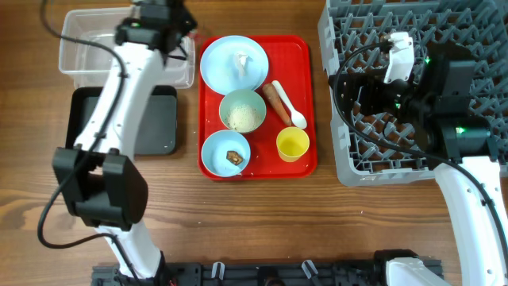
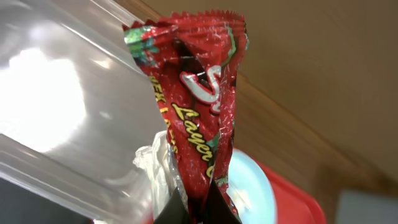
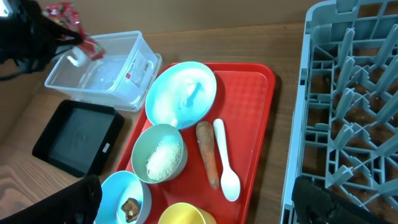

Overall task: Sort waste into correct bins and load items into the dishwasher rack
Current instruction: 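Carry the red wrapper left and drop it into the clear bin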

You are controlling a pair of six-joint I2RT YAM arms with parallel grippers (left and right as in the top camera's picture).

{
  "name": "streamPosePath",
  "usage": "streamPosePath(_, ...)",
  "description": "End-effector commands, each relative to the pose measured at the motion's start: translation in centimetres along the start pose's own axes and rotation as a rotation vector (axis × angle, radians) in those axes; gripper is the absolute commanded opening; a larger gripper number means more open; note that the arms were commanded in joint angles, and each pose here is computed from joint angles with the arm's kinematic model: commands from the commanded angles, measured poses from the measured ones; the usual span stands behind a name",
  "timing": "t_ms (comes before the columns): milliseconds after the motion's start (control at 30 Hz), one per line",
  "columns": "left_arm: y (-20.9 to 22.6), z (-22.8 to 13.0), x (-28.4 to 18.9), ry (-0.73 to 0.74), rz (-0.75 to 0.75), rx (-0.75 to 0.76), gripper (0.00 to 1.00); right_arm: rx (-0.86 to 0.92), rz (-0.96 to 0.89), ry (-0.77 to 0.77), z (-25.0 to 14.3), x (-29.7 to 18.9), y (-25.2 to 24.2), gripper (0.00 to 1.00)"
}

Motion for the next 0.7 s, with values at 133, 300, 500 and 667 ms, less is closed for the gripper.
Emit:
streamPosePath(133, 4.7, 1.1, 5.8, -0.004, 0.142, -0.047, 0.87, 0.005, 0.003, -0.009, 0.6, 0.0, 0.1, 1.0)
streamPosePath(300, 3.9, 1.0, 5.8, -0.013, 0.117, -0.037, 1.0, 0.005, 0.003, -0.008, 0.6, 0.0, 0.1, 1.0)
streamPosePath(500, -1.0, -2.1, 5.0, 0.066, -0.082, 0.233, 1.0, 0.008, 0.002, -0.001, 0.4, 0.0, 0.0, 1.0)
streamPosePath(667, -6.9, -8.5, 4.0, 0.07, -0.214, 0.673, 1.0, 0.005, 0.002, -0.007, 0.5, 0.0, 0.1, 1.0)
Point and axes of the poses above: each gripper's point midway between its finger pads, its own x axis out along the fingers, its own y axis along the line the jaws close on, z = x × y, the point moved 8 cm from there along -x, back along the fingers, and after that the axes turned 3 degrees about -x, right-handed, at the moved point
